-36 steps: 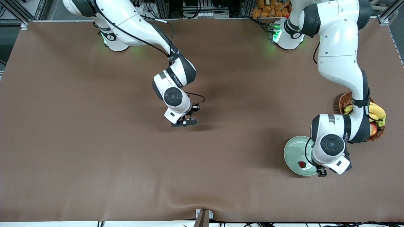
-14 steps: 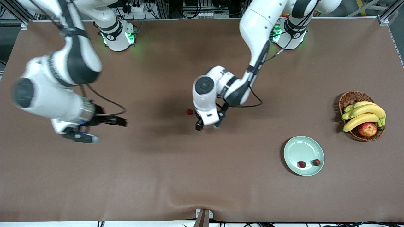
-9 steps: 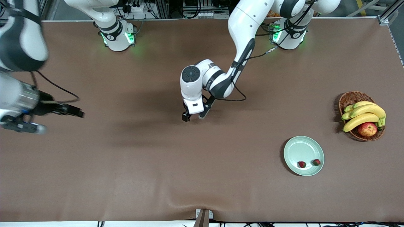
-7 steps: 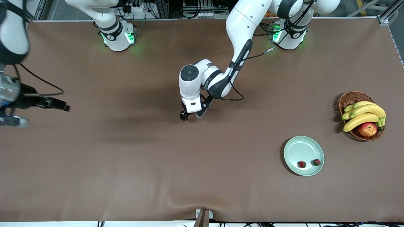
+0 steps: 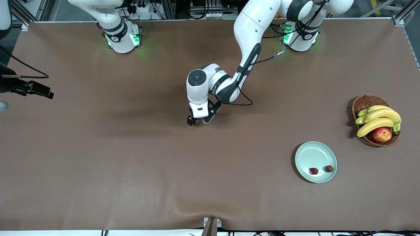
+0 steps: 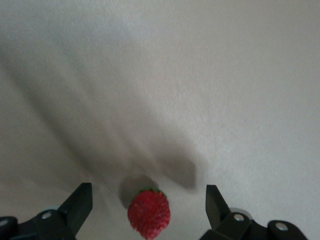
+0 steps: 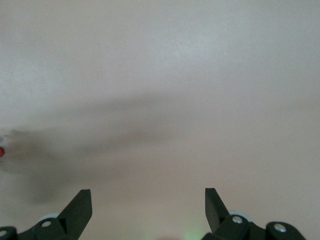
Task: Collect all strawberries into plate
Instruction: 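Grasp the third strawberry with the left gripper while the right gripper retracts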
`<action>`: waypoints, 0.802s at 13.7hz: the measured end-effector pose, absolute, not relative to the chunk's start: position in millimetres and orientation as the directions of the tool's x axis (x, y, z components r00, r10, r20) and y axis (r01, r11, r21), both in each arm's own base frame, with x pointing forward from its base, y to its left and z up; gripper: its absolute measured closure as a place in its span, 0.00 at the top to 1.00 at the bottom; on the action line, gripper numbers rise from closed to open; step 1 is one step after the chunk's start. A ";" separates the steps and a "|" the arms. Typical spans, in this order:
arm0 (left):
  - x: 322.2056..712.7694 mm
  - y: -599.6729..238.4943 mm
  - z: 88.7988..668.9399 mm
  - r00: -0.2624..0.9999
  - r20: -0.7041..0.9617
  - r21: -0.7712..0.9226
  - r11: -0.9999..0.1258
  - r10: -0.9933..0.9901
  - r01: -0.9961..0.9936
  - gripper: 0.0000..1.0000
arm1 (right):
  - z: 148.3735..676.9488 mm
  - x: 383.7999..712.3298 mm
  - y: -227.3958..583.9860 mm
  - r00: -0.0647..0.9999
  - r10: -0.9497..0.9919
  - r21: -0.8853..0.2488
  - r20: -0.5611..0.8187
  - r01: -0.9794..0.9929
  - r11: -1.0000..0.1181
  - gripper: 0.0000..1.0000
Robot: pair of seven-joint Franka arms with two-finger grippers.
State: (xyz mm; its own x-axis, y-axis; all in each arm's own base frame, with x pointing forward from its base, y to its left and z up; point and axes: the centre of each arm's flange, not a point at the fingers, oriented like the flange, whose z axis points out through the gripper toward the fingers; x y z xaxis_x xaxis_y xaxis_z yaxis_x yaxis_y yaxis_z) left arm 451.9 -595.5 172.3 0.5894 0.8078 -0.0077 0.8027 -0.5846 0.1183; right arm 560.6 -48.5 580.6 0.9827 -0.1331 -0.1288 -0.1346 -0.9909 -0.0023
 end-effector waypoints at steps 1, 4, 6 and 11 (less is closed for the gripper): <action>448.3 -598.2 172.1 0.594 -0.010 0.117 -0.589 0.804 0.799 1.00 | 578.6 558.6 -49.9 0.982 -0.131 -0.002 -0.135 -0.133 -0.991 1.00; 443.6 -601.6 171.9 0.601 -0.010 0.117 -0.595 0.800 0.795 1.00 | 591.4 539.3 -55.3 0.980 -0.126 -0.004 -0.152 -0.128 -0.992 1.00; 444.1 -601.2 171.7 0.615 -0.008 0.117 -0.610 0.789 0.784 0.81 | 615.0 518.5 -54.0 0.979 -0.125 -0.006 -0.158 -0.128 -0.992 1.00; 444.6 -602.0 174.3 0.633 -0.005 0.120 -0.628 0.774 0.769 0.33 | 662.2 494.9 -43.7 0.987 -0.109 -0.009 -0.119 -0.110 -0.994 1.00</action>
State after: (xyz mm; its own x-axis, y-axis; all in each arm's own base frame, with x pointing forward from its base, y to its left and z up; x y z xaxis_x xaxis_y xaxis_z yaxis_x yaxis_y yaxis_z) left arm 444.6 -602.0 174.3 0.6332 0.7740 -0.0051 0.7688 -0.6281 0.1199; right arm 494.9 -43.7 662.2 0.9870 -0.1085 -0.1189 -0.1103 -0.9939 -0.0085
